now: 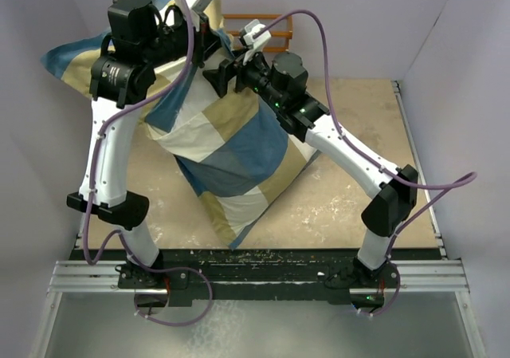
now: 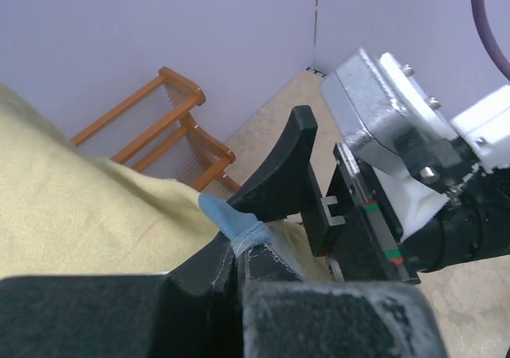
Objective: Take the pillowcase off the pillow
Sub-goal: Remove the pillow from the pillowcase.
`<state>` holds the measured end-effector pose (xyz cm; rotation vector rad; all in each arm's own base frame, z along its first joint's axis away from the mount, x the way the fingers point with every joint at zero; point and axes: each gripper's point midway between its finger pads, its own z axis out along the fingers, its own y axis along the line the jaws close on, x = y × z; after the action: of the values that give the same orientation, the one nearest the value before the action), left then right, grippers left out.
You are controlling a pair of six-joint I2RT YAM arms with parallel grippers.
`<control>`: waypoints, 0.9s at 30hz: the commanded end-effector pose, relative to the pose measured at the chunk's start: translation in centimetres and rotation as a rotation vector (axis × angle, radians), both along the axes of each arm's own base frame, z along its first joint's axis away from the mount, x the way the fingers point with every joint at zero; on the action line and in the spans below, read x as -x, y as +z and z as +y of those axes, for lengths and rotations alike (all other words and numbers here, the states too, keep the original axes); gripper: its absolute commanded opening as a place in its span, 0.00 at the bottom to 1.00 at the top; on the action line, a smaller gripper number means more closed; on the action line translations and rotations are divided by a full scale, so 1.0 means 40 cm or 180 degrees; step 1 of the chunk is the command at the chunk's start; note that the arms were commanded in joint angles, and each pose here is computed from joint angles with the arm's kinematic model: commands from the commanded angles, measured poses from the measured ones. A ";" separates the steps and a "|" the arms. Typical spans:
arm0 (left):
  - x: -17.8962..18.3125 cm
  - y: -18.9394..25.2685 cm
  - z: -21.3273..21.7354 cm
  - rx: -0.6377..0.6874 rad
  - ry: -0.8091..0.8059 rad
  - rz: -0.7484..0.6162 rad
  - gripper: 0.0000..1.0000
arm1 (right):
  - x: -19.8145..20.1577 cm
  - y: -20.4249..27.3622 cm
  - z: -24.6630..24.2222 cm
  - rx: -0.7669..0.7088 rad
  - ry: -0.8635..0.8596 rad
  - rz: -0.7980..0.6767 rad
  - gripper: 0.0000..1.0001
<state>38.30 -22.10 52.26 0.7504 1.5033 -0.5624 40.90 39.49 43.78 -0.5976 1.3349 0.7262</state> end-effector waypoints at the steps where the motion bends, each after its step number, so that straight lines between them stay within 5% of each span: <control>1: 0.110 0.204 -0.049 0.0421 -0.0510 -0.0800 0.00 | 0.011 0.114 0.007 -0.0494 0.0057 -0.0135 0.64; 2: 0.113 0.204 -0.052 0.0429 -0.0531 -0.0790 0.00 | 0.022 0.139 0.017 -0.0528 0.0170 -0.0183 0.24; 3: 0.116 0.205 -0.054 0.0431 -0.0553 -0.0791 0.00 | 0.011 0.150 0.008 -0.0609 0.0071 -0.0142 0.00; 7: 0.114 0.213 -0.032 0.0314 -0.0405 -0.0943 0.03 | 0.044 0.216 -0.056 -0.1015 -0.0015 -0.0351 0.00; 8: 0.112 0.223 -0.016 0.0259 -0.0291 -0.1040 0.19 | 0.057 0.231 -0.075 -0.1108 0.0013 -0.0387 0.00; 10: 0.116 0.259 0.036 0.0125 0.0048 -0.1322 0.70 | 0.088 0.259 -0.121 -0.1314 0.0127 -0.0449 0.00; 13: 0.105 0.307 0.150 -0.0167 0.0814 -0.1715 0.95 | 0.137 0.280 -0.182 -0.1402 0.0278 -0.0504 0.00; 18: 0.069 0.225 0.288 -0.0614 0.1173 -0.1429 1.00 | 0.188 0.242 -0.215 -0.1141 0.0348 -0.0614 0.00; 27: 0.005 0.165 0.305 -0.0794 0.1188 -0.1291 1.00 | 0.228 0.211 -0.229 -0.0787 0.0381 -0.0687 0.00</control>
<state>35.79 -9.48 59.62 0.6695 1.2964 0.0487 35.47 31.74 45.72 -0.4935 1.2285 0.8871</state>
